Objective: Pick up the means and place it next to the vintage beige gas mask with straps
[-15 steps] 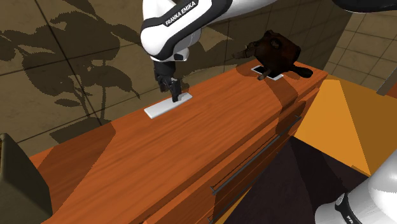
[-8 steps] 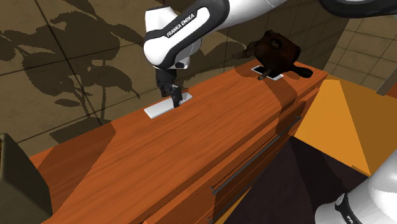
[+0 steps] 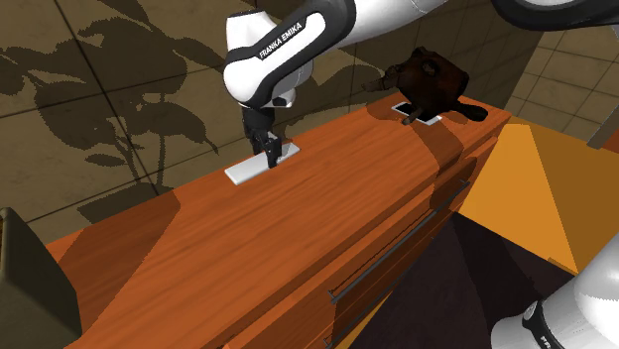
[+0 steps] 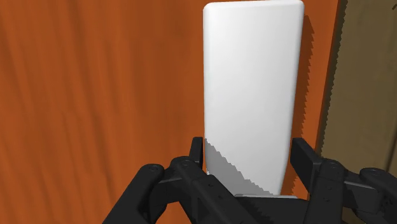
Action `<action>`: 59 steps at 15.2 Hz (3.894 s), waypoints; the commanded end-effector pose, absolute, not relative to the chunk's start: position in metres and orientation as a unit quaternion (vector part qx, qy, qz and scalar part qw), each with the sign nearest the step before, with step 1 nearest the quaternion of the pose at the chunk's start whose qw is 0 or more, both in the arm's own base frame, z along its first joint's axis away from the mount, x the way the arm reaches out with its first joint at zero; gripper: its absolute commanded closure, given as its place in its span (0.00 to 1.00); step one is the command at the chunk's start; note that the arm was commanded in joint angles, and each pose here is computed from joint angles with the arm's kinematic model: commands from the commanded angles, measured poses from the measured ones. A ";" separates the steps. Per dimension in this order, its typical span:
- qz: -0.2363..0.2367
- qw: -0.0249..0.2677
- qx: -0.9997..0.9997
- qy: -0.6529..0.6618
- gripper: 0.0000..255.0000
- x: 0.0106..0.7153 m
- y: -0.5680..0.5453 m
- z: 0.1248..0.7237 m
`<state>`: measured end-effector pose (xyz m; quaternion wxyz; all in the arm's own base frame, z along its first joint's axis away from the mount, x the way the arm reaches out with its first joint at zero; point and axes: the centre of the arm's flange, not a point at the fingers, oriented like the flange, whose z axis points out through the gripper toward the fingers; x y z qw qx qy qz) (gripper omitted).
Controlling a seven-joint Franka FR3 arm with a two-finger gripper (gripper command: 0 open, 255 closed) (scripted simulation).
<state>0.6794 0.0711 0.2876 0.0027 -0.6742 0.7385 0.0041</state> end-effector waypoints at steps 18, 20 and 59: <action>0.006 0.000 -0.672 0.740 1.00 0.679 0.067 0.354; 0.006 0.000 -0.672 0.740 1.00 0.679 0.067 0.365; 0.006 0.000 -0.672 0.740 1.00 0.672 0.057 0.561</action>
